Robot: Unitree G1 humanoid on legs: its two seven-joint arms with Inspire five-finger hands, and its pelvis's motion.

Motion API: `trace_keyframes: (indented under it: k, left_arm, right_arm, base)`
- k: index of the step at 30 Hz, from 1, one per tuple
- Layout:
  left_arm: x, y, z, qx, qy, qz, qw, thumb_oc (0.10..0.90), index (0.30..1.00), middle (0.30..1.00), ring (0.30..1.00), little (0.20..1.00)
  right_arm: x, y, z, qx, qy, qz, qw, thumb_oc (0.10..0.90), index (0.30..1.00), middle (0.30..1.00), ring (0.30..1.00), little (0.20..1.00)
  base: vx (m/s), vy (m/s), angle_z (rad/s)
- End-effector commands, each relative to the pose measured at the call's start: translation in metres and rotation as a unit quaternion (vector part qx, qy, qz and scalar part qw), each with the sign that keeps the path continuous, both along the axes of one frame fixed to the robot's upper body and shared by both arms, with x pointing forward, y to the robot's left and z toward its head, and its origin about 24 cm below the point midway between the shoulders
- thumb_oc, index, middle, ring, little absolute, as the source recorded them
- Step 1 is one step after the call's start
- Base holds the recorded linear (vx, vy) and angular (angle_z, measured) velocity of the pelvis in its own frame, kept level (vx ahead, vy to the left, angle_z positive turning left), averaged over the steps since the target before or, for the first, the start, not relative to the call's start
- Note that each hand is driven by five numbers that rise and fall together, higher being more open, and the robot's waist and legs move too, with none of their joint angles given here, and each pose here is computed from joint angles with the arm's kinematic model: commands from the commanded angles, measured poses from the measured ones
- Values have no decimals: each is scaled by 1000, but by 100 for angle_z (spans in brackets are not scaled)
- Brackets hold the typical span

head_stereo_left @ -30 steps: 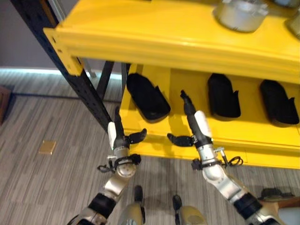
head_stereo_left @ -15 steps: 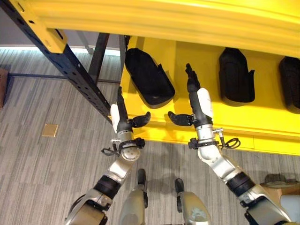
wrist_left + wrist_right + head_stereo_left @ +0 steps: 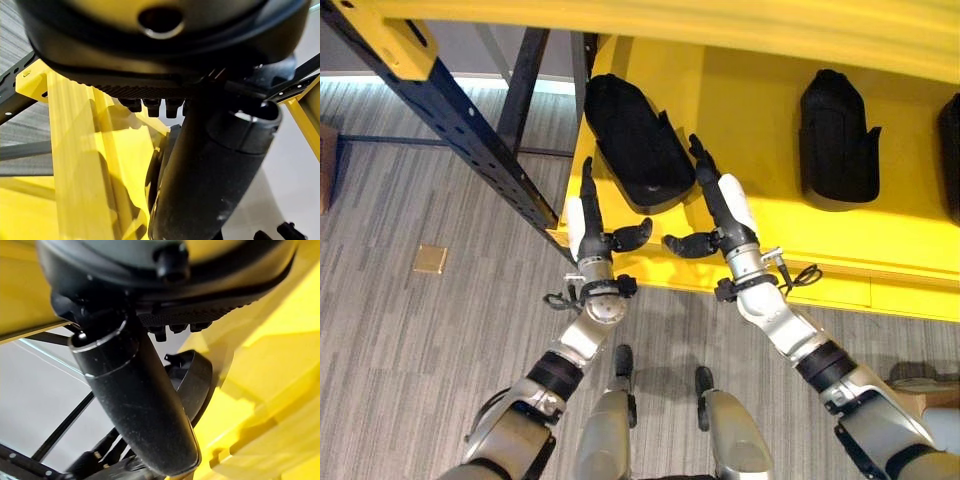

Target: Move parts from the plastic box to the shelf.

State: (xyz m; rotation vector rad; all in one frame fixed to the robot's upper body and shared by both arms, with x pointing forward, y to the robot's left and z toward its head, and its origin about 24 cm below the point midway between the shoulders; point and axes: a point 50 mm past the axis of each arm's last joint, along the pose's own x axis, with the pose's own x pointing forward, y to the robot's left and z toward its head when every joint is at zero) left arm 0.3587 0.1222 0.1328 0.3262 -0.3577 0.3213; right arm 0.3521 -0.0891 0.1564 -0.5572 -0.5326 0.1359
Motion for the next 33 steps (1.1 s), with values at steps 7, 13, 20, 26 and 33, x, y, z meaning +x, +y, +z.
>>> trace_keyframes:
  k: [7,13,20,26,33]
  left_arm:
    - [6,-51,38,-70,-59,-84,992,900,1000,1000,1000,1000]
    - [4,-66,41,-73,-64,-139,986,900,1000,1000,1000,1000]
    - [-3,-85,39,-60,-58,-201,976,900,1000,1000,1000,1000]
    - [-2,-86,39,-74,-60,-198,976,900,1000,1000,1000,1000]
    - [-2,-85,39,-67,-59,-200,976,900,1000,1000,1000,1000]
  right_arm:
    - [0,21,67,127,-76,64,987,900,1000,1000,1000,1000]
    - [-15,39,70,153,-61,143,976,900,1000,1000,1000,1000]
    - [-37,53,76,177,-67,205,960,900,1000,1000,1000,1000]
    - [-45,64,75,172,-58,238,954,900,1000,1000,1000,1000]
    - [-53,69,74,181,-48,270,945,900,1000,1000,1000,1000]
  base:
    - [-19,4,-1]
    - [-9,37,0]
    - [-11,14,0]
    - [-26,24,-7]
    - [-2,0,0]
